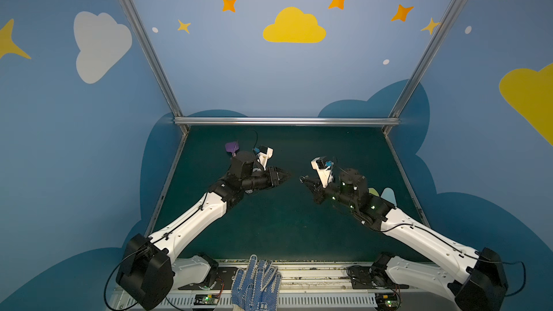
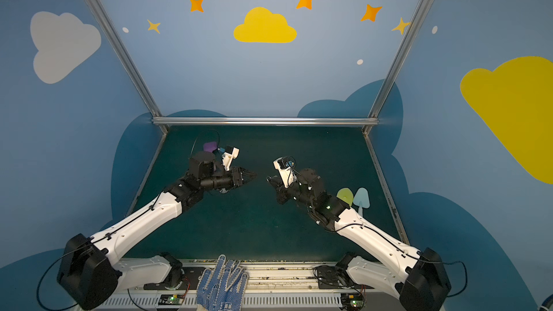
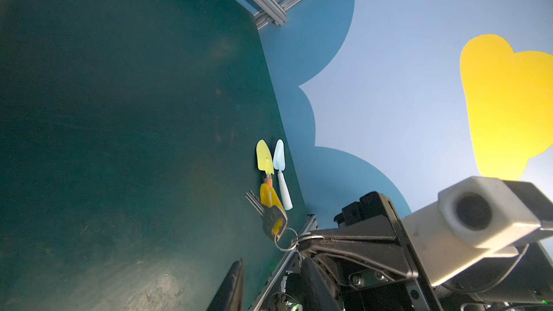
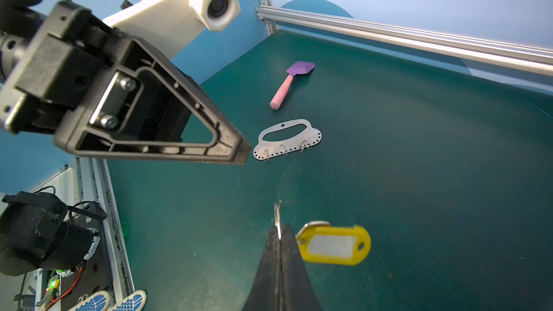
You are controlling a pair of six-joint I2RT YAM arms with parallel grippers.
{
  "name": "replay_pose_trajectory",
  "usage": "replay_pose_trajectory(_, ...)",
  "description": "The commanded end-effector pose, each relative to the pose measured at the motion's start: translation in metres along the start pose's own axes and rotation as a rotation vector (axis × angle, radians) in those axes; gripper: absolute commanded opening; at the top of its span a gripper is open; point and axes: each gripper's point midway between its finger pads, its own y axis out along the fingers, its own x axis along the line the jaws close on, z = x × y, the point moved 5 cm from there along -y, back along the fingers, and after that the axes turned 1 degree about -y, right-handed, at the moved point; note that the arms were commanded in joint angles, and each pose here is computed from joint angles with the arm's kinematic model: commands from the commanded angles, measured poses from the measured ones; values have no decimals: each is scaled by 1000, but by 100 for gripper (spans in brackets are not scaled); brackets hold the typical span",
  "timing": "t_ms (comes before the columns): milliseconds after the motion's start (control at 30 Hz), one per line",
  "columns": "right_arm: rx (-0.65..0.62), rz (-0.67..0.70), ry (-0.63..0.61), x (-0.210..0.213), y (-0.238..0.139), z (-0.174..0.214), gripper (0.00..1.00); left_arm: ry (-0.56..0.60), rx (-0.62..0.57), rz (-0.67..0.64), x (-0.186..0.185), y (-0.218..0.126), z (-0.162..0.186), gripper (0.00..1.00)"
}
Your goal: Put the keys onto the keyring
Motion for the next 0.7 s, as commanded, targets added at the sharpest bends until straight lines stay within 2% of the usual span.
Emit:
replay_pose_trajectory(0, -16, -14, -15, 5, -5, -2, 0, 5, 8, 42, -5, 1, 0, 35)
replay_pose_trajectory(67, -15, -21, -16, 6, -5, -2, 0, 5, 16, 49, -6, 3, 0, 38)
replay_pose_trajectory(300, -7, -105, -10, 17, -4, -4, 0, 30, 84, 74, -10, 19, 8, 36)
replay_pose_trajectory(433, 20, -92, 38, 14, -1, 0, 0, 30, 88, 63, -7, 25, 8, 35)
replay_pose_trajectory(533, 42, -85, 72, 10, 1, 3, 0, 21, 37, 14, -1, 21, 5, 46)
replay_pose_trajectory(667, 90, -105, 153, 2, 6, 10, 0, -21, -52, -76, 16, 11, 2, 54)
